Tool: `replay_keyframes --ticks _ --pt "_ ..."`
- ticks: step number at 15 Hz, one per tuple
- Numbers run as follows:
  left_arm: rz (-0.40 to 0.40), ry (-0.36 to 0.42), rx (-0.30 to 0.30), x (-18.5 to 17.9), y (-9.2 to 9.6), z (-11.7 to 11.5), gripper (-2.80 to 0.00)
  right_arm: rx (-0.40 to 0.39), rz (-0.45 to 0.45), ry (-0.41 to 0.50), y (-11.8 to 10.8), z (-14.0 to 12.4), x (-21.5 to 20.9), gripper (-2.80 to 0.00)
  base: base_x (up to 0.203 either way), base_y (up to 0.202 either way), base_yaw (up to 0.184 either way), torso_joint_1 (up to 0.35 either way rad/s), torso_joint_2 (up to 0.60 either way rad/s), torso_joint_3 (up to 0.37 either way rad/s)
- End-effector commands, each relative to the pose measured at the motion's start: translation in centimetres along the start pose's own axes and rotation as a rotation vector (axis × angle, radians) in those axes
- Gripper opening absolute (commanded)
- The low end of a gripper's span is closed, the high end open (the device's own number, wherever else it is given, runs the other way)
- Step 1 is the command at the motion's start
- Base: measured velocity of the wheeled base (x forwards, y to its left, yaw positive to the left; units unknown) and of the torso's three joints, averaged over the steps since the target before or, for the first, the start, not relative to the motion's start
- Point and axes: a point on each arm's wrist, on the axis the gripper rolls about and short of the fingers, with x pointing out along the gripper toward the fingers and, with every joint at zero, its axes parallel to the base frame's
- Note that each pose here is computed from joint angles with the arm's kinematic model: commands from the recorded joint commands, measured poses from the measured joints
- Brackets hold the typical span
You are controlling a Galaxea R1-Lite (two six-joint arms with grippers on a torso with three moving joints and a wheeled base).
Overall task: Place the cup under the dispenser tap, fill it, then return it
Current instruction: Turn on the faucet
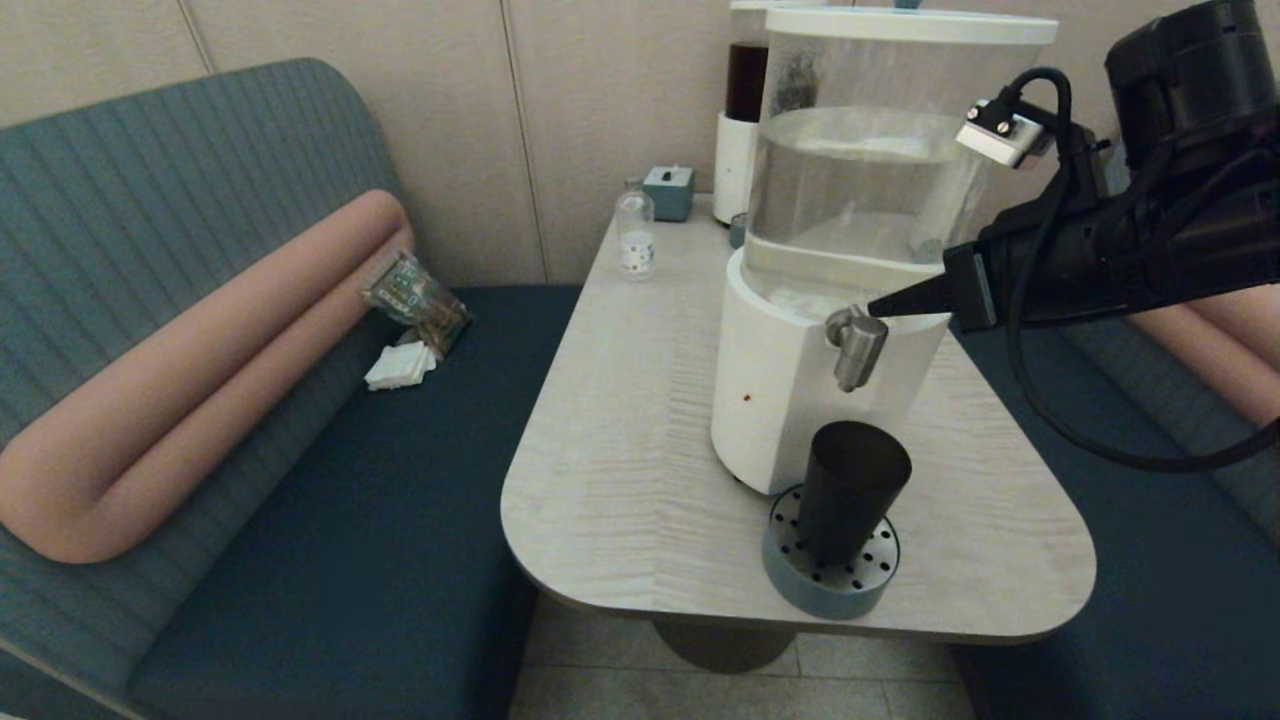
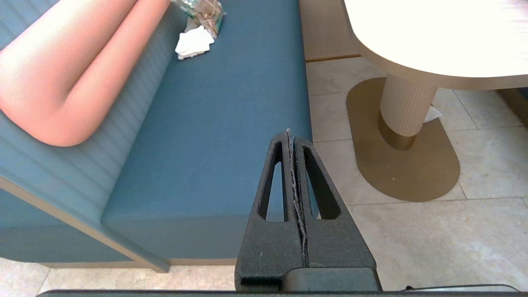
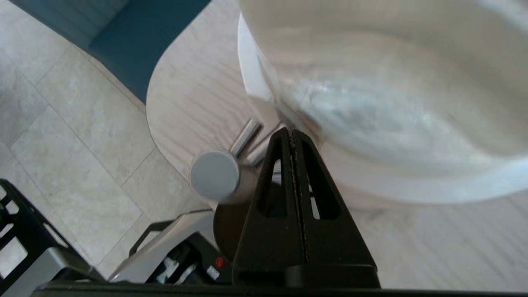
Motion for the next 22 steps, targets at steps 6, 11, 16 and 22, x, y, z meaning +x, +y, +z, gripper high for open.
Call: replay_keyframes --ticks 6,11,16,22 --pt "0.0 0.002 0.001 0.0 0.0 0.0 -2.8 -0.004 0.025 0.011 0.4 0.1 1.2 -2.8 0.0 0.0 0.0 0.0 0.0 0.0" --pt "0.0 0.002 0.001 0.0 0.0 0.0 -2.8 -0.004 0.033 0.019 0.5 0.0 1.6 -2.8 0.0 0.0 0.0 0.0 0.0 0.0" --pt "0.0 0.001 0.001 0.0 0.0 0.0 -2.8 -0.002 0.042 0.017 0.6 0.2 2.0 -2.8 0.0 0.0 0.0 0.0 0.0 0.0" --pt "0.0 0.002 0.001 0.0 0.0 0.0 -2.8 -0.012 0.069 0.007 1.2 0.5 2.2 -2.8 0.0 0.0 0.0 0.0 0.0 0.0"
